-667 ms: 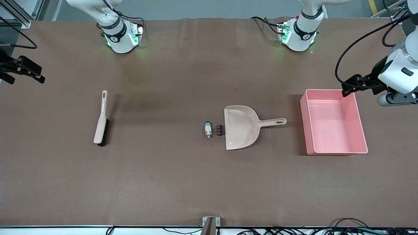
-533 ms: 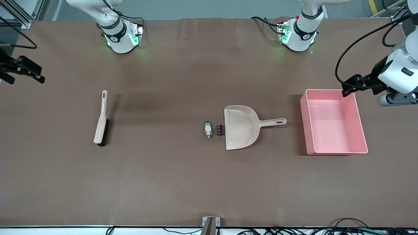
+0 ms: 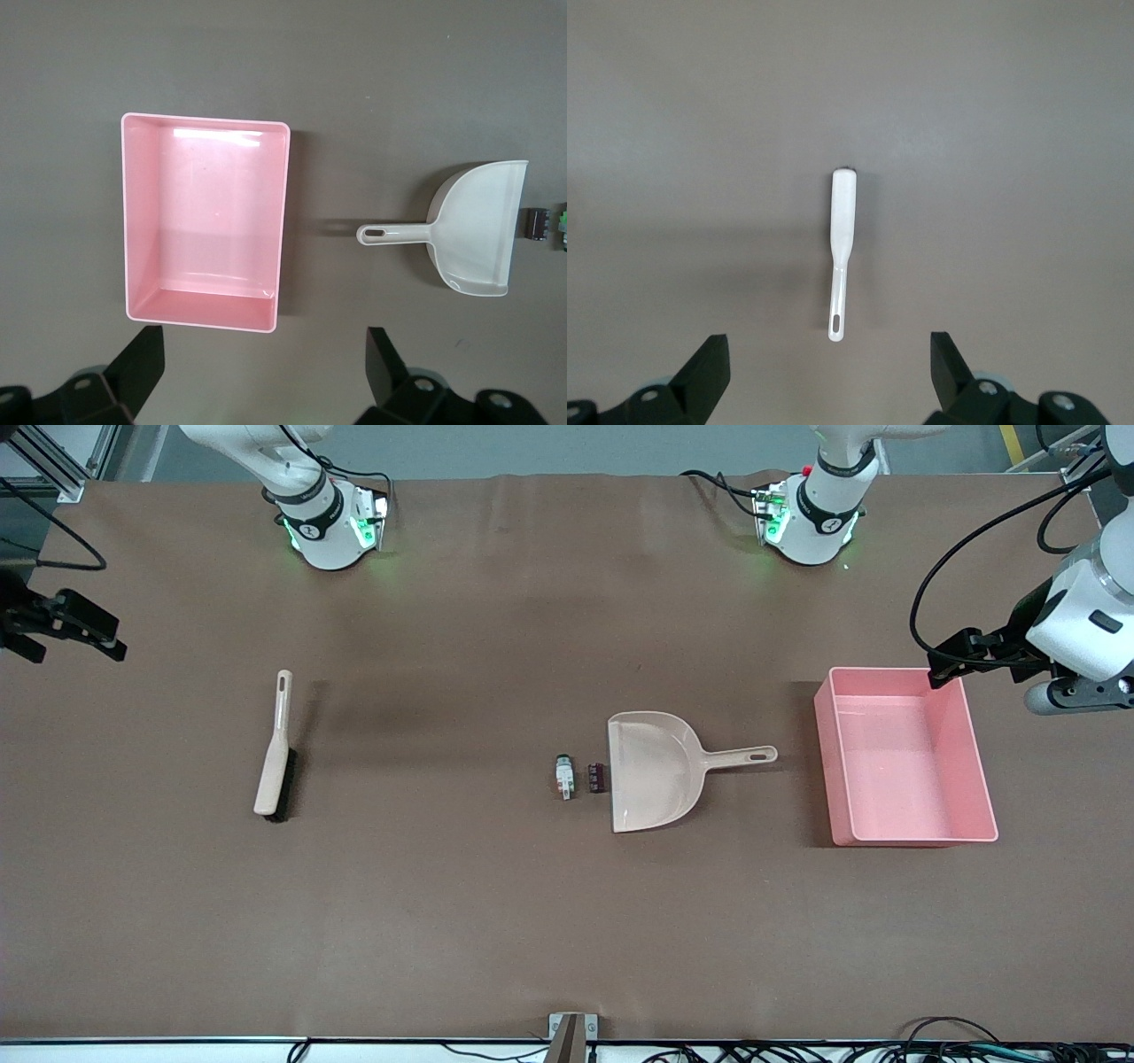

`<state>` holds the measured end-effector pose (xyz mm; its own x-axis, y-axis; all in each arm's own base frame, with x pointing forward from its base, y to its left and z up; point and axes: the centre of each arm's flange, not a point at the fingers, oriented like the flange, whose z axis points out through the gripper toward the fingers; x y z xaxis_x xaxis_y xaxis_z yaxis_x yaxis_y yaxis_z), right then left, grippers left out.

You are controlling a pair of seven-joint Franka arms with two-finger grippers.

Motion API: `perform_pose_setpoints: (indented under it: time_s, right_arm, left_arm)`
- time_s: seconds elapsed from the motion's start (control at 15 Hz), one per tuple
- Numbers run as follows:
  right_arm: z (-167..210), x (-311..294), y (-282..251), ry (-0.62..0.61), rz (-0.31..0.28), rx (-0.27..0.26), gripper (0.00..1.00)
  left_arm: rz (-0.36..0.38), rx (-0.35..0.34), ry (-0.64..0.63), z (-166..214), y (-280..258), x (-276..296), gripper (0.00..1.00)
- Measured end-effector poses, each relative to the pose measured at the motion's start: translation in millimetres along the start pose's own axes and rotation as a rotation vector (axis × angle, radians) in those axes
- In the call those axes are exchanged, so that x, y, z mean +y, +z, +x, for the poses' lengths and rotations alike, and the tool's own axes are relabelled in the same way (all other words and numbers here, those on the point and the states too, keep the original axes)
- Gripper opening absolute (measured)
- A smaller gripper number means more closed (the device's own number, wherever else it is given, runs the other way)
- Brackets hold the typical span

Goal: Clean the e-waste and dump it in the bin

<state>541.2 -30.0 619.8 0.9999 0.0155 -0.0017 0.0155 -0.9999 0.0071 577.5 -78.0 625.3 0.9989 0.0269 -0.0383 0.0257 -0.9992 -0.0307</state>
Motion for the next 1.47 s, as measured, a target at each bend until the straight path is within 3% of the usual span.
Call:
perform_pose_setpoints:
  time_s: [0.4,0.6,0.8,1.13,1.47]
  right_arm:
    - [41.1,3.0,105.0,0.006,-0.006,-0.110,1.00]
    - [51.8,2.7,163.2,0.004,-0.010,-0.129,1.00]
    - [42.0,4.9,220.2,0.007,-0.010,-0.136,1.00]
    - [17.5,5.2,288.8,0.016,-0.004,-0.089,1.00]
    - [-13.5,2.5,342.1,0.017,-0.006,-0.029,1.00]
  left_arm:
    - [-0.003,-0.092,0.438,-1.3,44.6,18.0,1.00]
    - [-0.021,-0.110,0.702,11.5,74.3,20.9,1.00]
    - [-0.017,-0.078,0.931,29.9,109.6,22.7,1.00]
    - [0.078,-0.080,1.253,32.1,155.6,43.1,1.00]
    - [0.057,-0.083,1.486,30.9,210.5,74.7,1.00]
